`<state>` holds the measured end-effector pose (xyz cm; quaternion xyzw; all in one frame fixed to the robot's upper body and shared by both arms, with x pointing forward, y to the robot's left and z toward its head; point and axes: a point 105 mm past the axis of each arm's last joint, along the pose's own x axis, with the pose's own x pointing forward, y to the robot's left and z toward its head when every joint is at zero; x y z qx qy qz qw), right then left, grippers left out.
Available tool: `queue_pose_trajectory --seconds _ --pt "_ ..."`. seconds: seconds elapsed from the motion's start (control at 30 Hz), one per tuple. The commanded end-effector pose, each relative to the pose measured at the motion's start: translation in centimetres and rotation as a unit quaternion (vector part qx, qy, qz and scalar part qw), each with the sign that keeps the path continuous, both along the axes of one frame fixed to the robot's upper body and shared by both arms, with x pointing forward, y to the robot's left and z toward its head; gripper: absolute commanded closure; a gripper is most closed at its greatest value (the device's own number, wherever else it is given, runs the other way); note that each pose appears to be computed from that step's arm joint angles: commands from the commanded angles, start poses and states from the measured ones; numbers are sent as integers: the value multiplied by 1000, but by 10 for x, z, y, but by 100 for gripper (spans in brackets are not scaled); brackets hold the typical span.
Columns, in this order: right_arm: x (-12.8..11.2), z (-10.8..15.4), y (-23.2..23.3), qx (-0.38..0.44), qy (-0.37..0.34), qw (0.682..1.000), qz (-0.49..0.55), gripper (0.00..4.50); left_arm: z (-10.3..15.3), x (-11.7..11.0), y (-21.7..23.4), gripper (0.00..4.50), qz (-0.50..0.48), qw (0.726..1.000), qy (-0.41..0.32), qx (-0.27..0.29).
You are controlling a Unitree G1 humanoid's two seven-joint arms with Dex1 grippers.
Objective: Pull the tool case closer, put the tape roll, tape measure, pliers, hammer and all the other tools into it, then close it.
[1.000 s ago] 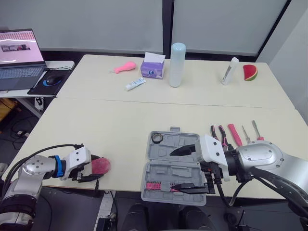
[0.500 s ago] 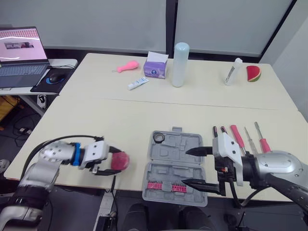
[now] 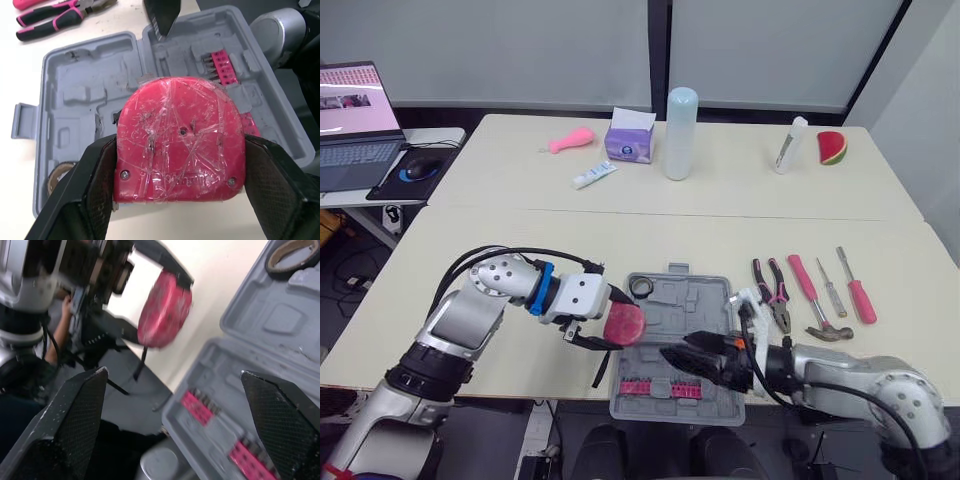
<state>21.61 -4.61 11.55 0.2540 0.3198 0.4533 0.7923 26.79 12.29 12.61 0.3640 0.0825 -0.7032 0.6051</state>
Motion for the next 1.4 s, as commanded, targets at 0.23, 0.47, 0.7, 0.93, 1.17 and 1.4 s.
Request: queue_pose_trajectory --seconds 0.23,0.47,0.7,0.93,1.17,1.4 --pt "6 13 21 62 60 996 11 0 6 -12 -13 128 -12 999 -13 -36" --pt "8 9 30 63 70 995 25 41 8 -9 -17 128 -3 998 -20 -54" --pt "11 11 31 74 74 994 20 242 7 -10 -19 128 -3 998 -21 -64" --pt "11 10 32 76 80 994 22 363 6 -10 -23 129 4 997 -24 -78" --pt "9 10 30 81 88 993 20 363 5 -10 -24 129 9 996 -29 -87" --pt "5 13 9 74 97 993 -1 372 14 -10 -12 0 24 994 3 -107"
